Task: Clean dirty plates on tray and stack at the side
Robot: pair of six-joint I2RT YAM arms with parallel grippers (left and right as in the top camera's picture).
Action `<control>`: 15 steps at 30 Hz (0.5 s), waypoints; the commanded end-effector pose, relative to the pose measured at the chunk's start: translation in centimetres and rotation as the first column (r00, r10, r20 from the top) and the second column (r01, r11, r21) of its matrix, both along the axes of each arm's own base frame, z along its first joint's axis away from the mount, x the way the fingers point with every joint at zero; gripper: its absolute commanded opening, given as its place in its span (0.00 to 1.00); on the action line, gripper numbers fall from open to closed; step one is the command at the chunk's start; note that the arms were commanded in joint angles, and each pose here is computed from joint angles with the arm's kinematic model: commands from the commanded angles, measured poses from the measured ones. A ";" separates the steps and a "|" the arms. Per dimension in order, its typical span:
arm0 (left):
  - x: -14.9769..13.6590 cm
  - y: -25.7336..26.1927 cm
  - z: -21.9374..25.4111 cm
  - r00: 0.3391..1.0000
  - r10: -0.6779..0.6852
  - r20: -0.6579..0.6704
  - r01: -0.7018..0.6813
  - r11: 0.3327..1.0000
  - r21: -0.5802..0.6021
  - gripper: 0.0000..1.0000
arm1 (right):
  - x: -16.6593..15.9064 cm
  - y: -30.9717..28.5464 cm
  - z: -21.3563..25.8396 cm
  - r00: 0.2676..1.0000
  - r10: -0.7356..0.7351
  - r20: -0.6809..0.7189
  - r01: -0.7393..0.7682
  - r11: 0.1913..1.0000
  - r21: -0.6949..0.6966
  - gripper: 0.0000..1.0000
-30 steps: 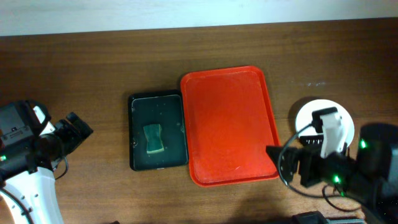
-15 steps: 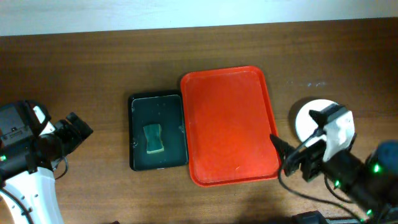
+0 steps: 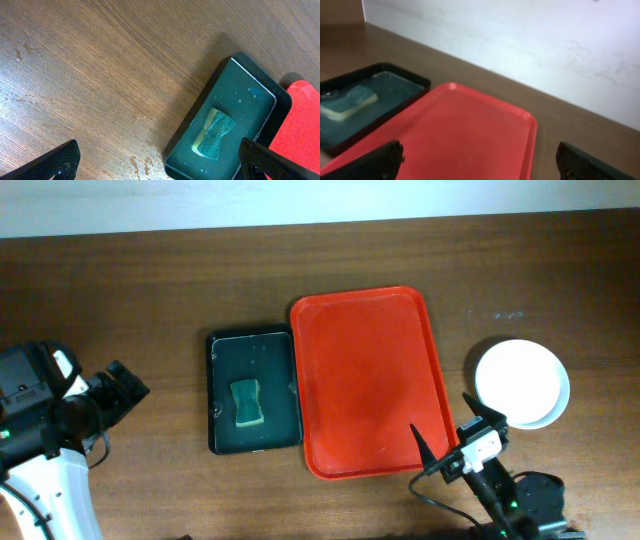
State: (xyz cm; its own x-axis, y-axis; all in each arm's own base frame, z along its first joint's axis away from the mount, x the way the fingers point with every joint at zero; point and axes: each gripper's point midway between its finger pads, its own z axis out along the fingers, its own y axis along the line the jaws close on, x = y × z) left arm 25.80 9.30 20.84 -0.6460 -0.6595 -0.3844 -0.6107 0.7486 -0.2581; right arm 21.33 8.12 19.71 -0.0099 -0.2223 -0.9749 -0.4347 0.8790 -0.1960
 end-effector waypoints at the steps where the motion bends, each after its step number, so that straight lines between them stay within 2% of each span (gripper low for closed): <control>1: 0.1 0.1 0.6 1.000 0.002 0.022 -0.002 1.000 0.003 0.99 | 0.8 0.3 -1.5 0.999 0.004 0.036 -0.004 1.000 0.007 0.98; 5: 0.1 0.1 0.6 1.000 0.002 0.022 -0.002 1.000 0.003 0.99 | 1.6 0.3 -3.3 0.998 0.001 0.062 -0.002 1.000 0.011 0.98; 15: 0.1 0.1 0.6 1.000 0.002 0.022 -0.002 1.000 0.003 0.99 | 1.6 0.4 -3.4 0.998 0.002 0.059 -0.003 1.000 0.010 0.98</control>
State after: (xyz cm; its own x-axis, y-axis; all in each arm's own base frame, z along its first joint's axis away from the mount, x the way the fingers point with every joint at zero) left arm 25.80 9.30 20.84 -0.6460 -0.6595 -0.3844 -0.6107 0.7486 -0.2581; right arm 22.96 8.36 16.56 0.0491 -0.2164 -0.9751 -0.4220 0.8803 -0.2166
